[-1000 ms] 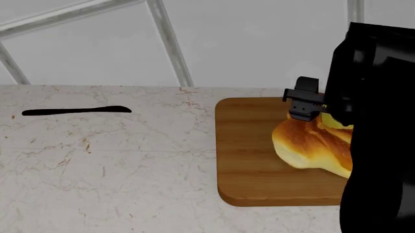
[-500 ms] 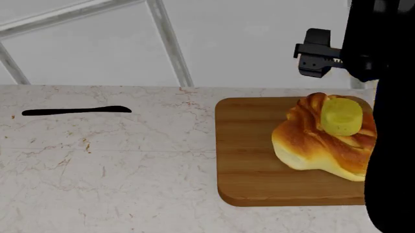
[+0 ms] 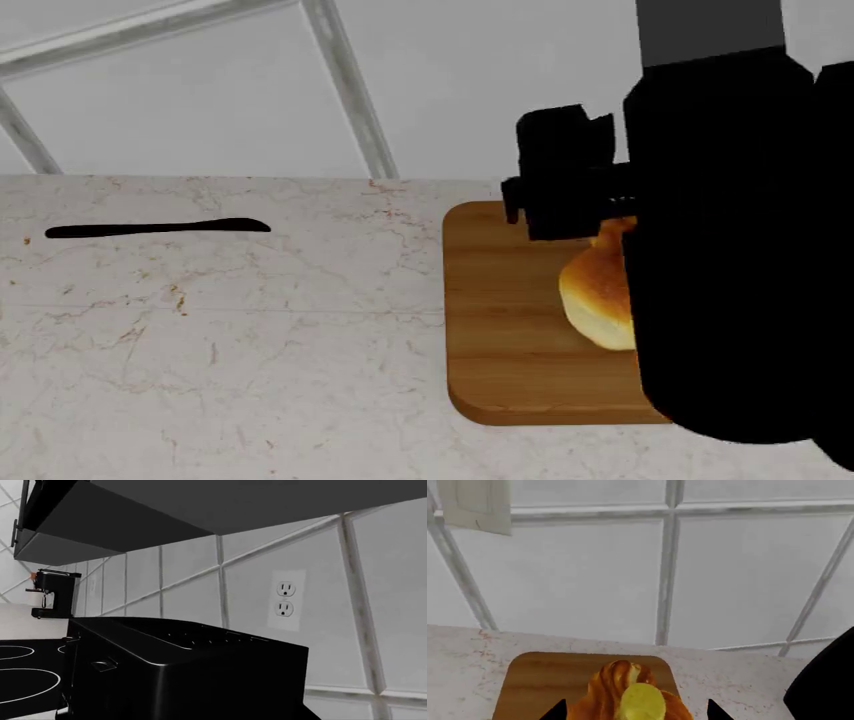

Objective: Pick up the wedge of cheese and place it on the slice of bread to prepare a simple cheese on bread dish.

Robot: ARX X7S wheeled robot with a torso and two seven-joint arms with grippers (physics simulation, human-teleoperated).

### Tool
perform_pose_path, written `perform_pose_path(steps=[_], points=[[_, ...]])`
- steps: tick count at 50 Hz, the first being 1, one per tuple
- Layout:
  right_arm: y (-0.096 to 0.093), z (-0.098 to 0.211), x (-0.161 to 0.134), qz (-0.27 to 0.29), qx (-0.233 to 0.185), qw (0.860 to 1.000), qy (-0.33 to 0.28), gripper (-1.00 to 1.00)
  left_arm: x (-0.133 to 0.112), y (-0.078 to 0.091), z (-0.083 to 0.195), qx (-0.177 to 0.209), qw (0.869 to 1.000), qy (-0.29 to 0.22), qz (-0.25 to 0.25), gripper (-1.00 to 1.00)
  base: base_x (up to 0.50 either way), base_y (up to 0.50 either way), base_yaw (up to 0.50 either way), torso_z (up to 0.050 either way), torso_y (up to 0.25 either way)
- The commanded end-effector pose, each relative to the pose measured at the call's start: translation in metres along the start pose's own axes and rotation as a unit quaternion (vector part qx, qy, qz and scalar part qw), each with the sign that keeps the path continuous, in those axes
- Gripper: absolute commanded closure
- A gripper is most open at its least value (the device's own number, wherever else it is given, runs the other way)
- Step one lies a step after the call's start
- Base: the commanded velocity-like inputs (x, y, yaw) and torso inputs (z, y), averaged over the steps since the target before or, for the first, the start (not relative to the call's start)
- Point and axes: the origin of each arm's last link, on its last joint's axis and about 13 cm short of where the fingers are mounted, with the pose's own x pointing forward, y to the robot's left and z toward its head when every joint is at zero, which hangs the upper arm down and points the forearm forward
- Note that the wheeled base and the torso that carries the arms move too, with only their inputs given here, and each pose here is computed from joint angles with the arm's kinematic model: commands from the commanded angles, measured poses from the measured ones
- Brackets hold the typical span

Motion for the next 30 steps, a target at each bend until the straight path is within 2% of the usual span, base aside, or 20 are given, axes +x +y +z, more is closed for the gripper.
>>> perform_pose_path(steps=[1, 7, 14, 17, 18, 20, 22, 23, 24, 25, 29, 30], points=[[0.021, -0.029, -0.069, 0.021, -0.016, 0.982, -0.185, -1.0, 0.001, 0.009, -0.01, 0.037, 0.999, 0.015, -0.008, -1.0, 0.0, 0.0, 0.01, 0.0, 0.0], [0.031, -0.046, -0.078, 0.027, -0.019, 0.976, -0.215, -1.0, 0.001, 0.009, -0.01, 0.038, 0.999, 0.015, -0.01, -1.0, 0.0, 0.01, 0.01, 0.0, 0.0], [0.027, -0.064, -0.077, 0.029, -0.013, 0.965, -0.26, -1.0, 0.001, 0.009, -0.011, 0.039, 0.999, 0.016, -0.012, -1.0, 0.0, 0.0, 0.0, 0.0, 0.0], [0.025, -0.075, -0.073, 0.024, -0.02, 0.956, -0.292, -1.0, 0.001, 0.009, -0.011, 0.039, 0.999, 0.016, -0.011, -1.0, 0.0, 0.0, 0.0, 0.0, 0.0], [0.026, -0.084, -0.071, 0.024, -0.029, 0.957, -0.287, -1.0, 0.001, 0.009, -0.011, 0.04, 0.999, 0.017, -0.012, -1.0, 0.0, 0.0, 0.0, 0.0, 0.0], [0.037, -0.103, -0.07, 0.047, -0.076, 0.954, -0.286, -1.0, 0.001, 0.009, -0.011, 0.039, 0.999, 0.017, -0.011, -1.0, 0.0, 0.0, 0.0, 0.0, 0.0], [0.054, -0.123, -0.075, 0.094, -0.106, 0.952, -0.273, -1.0, 0.001, 0.009, -0.011, 0.039, 0.999, 0.017, -0.011, -1.0, 0.0, 0.0, 0.0, 0.0, 0.0], [0.063, -0.131, -0.079, 0.11, -0.103, 0.949, -0.276, -1.0, 0.001, 0.009, -0.011, 0.038, 0.999, 0.017, -0.01, -1.0, 0.0, 0.0, 0.0, 0.0, 0.0], [0.066, -0.125, -0.078, 0.097, -0.097, 0.945, -0.297, -1.0, 0.001, 0.01, -0.011, 0.038, 0.999, 0.017, -0.01, -1.0, 0.0, 0.0, 0.0, 0.0, 0.0], [0.07, -0.114, -0.077, 0.073, -0.045, 0.945, -0.317, -1.0, 0.001, 0.009, -0.011, 0.039, 0.999, 0.017, -0.011, -1.0, 0.0, 0.0, 0.0, 0.0, 0.0], [0.082, -0.12, -0.074, 0.051, -0.034, 0.936, -0.347, -1.0, 0.001, 0.009, -0.011, 0.036, 0.999, 0.015, -0.01, -1.0, 0.0, 0.0, 0.0, 0.0, 0.0], [0.085, -0.124, -0.072, 0.04, -0.036, 0.929, -0.367, -1.0, 0.001, 0.009, -0.01, 0.036, 0.999, 0.015, -0.011, -1.0, 0.0, 0.0, 0.0, 0.0, 0.0]])
